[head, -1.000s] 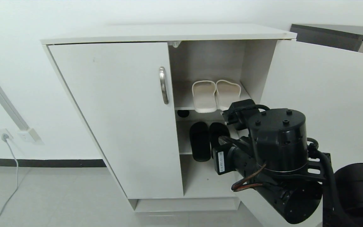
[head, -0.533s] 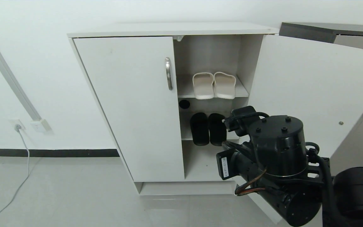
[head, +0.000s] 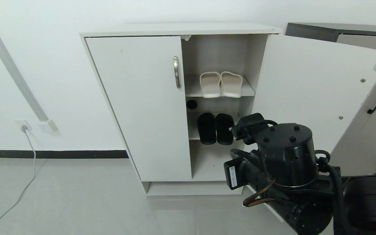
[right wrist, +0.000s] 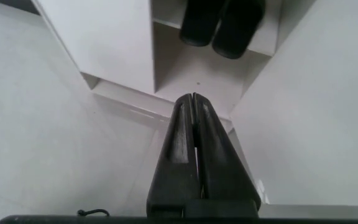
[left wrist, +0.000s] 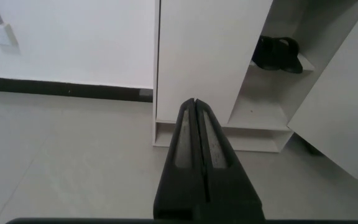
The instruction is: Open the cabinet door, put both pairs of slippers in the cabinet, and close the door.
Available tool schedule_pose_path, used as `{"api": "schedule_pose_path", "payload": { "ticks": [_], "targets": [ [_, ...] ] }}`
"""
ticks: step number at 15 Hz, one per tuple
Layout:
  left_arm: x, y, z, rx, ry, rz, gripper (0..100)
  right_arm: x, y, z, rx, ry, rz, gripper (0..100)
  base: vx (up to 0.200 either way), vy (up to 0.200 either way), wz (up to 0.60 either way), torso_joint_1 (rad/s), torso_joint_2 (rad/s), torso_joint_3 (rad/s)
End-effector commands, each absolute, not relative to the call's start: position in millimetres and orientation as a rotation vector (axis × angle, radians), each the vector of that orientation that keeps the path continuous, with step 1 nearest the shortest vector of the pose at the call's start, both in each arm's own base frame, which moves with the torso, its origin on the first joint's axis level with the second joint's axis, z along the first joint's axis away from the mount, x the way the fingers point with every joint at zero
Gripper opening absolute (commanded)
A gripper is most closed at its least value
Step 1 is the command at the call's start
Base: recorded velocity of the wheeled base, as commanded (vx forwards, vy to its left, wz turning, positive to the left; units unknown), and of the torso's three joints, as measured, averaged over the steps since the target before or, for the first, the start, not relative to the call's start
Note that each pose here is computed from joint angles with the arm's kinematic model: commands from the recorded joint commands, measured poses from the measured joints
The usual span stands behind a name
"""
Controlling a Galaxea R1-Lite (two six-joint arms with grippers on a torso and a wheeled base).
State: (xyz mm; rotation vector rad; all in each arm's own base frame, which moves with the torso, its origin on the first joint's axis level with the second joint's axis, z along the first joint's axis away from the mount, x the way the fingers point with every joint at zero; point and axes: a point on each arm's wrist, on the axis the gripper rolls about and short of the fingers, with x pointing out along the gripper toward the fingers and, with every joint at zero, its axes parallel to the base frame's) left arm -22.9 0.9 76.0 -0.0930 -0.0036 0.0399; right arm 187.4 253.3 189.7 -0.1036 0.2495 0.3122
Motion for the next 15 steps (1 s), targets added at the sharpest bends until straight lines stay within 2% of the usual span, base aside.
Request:
{"api": "schedule_pose_path", "payload": {
  "ticks": [1,9,12,15],
  "targets": [
    [-22.9,0.9,75.9,-0.094,-0.003,0.040,0,188.3,254.1,187.6,-0.108,0.254,0.311,0,0.000,0.000,0.00,0.000,0.00,0.000],
    [-22.9,0.8,75.9,-0.092,-0.003,0.040,0,187.6,253.9,185.0,-0.117,0.260,0.312,0,0.000,0.000,0.00,-0.001,-0.01,-0.009],
    [-22.9,0.9,75.9,-0.092,-0.003,0.041,0,187.6,252.9,186.5,-0.112,0.257,0.310,0,0.000,0.000,0.00,0.006,-0.18,-0.307],
    [-22.9,0.9,75.9,-0.094,-0.003,0.041,0,187.9,254.3,186.3,-0.118,0.256,0.313,0,0.000,0.000,0.00,0.041,-0.51,-0.373]
  ]
}}
